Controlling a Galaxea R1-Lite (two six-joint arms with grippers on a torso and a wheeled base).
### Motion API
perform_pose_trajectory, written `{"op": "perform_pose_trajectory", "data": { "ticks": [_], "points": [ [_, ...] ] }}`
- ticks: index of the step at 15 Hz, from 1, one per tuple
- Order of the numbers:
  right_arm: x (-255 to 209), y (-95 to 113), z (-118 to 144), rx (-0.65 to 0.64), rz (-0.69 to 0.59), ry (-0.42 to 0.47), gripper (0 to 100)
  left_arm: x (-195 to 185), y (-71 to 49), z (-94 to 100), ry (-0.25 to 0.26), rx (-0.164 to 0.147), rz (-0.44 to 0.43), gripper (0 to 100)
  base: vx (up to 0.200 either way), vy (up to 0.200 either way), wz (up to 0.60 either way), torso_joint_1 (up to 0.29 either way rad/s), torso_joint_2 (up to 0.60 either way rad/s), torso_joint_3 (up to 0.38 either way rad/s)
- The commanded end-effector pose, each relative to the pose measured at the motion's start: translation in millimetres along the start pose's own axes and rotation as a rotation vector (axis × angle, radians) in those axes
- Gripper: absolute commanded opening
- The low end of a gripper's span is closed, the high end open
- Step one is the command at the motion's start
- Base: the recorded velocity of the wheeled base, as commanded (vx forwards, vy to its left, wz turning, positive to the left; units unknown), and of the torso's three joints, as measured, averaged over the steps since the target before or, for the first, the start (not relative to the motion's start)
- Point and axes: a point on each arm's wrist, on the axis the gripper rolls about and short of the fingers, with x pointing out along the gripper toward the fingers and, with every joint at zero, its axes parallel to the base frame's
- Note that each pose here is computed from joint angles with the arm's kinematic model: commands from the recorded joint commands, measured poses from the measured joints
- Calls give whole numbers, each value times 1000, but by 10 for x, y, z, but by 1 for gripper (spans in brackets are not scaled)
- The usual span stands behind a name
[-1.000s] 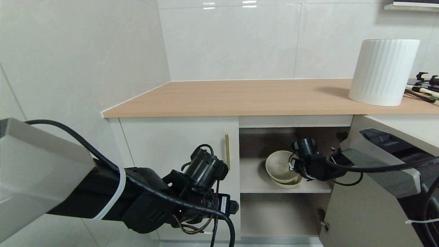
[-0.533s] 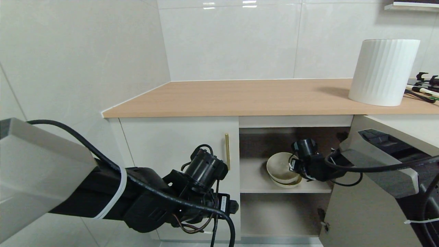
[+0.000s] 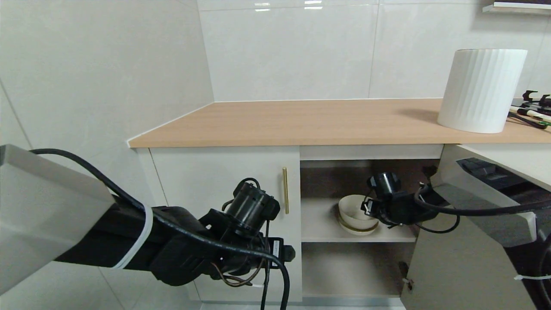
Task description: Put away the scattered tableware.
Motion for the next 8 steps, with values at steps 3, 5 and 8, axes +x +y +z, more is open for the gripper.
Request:
{"op": "perform_pose_trajectory", "data": {
  "ticks": [3, 5, 8],
  "points": [
    [-1008, -36, 219, -11, 151, 32, 100, -491, 189, 192, -105, -70, -67, 100, 0, 0, 0, 0, 0, 0],
    [-1917, -123, 299, -55, 338, 87, 100, -862, 314, 248, -169, -93, -123, 100, 0, 0, 0, 0, 0, 0],
    [-2525, -297, 141, -126, 396, 172, 100, -1260, 520, 179, -250, -96, -121, 100, 0, 0, 0, 0, 0, 0]
  ]
}}
